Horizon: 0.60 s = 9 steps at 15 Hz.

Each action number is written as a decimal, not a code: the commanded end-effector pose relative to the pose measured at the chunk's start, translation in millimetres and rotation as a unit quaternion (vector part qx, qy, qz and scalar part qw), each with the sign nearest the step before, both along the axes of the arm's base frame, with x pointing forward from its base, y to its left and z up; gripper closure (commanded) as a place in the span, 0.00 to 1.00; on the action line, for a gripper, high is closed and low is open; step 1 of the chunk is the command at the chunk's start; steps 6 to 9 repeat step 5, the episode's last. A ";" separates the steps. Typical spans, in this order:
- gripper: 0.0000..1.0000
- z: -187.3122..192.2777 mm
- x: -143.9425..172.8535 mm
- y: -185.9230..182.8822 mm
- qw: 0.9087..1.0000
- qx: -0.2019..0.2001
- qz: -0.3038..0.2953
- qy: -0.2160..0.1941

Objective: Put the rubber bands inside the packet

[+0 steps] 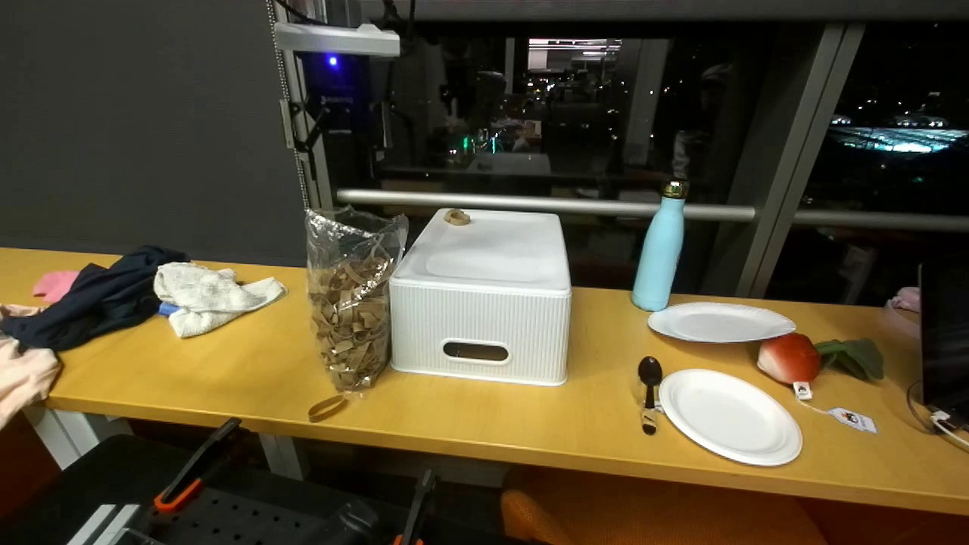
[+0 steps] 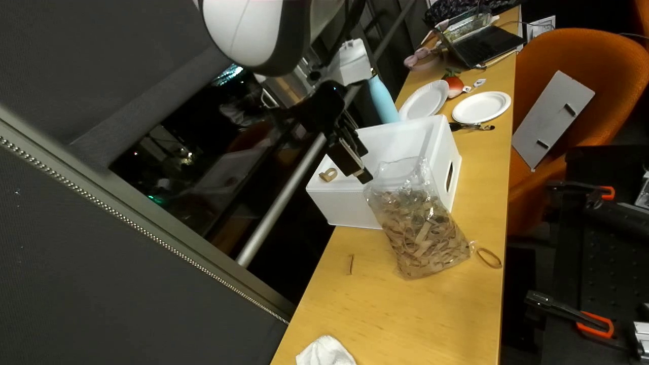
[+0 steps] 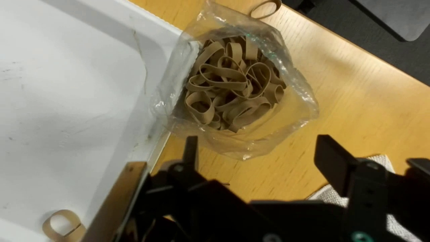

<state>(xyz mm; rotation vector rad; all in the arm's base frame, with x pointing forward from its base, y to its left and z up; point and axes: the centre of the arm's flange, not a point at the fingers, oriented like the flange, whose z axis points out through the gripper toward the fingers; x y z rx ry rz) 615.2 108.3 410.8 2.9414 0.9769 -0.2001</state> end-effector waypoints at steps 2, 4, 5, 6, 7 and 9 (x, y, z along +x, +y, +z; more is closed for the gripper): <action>0.00 24.7 -6.8 -8.3 1.000 -0.012 -0.024 0.001; 0.00 26.7 -7.0 -9.7 0.999 -0.014 -0.030 0.004; 0.00 26.7 -7.0 -10.4 0.999 -0.014 -0.032 0.005; 0.00 26.7 -7.0 -10.4 0.999 -0.014 -0.032 0.005; 0.00 26.7 -7.0 -10.4 0.999 -0.014 -0.032 0.005; 0.00 26.7 -7.0 -10.4 0.999 -0.014 -0.032 0.005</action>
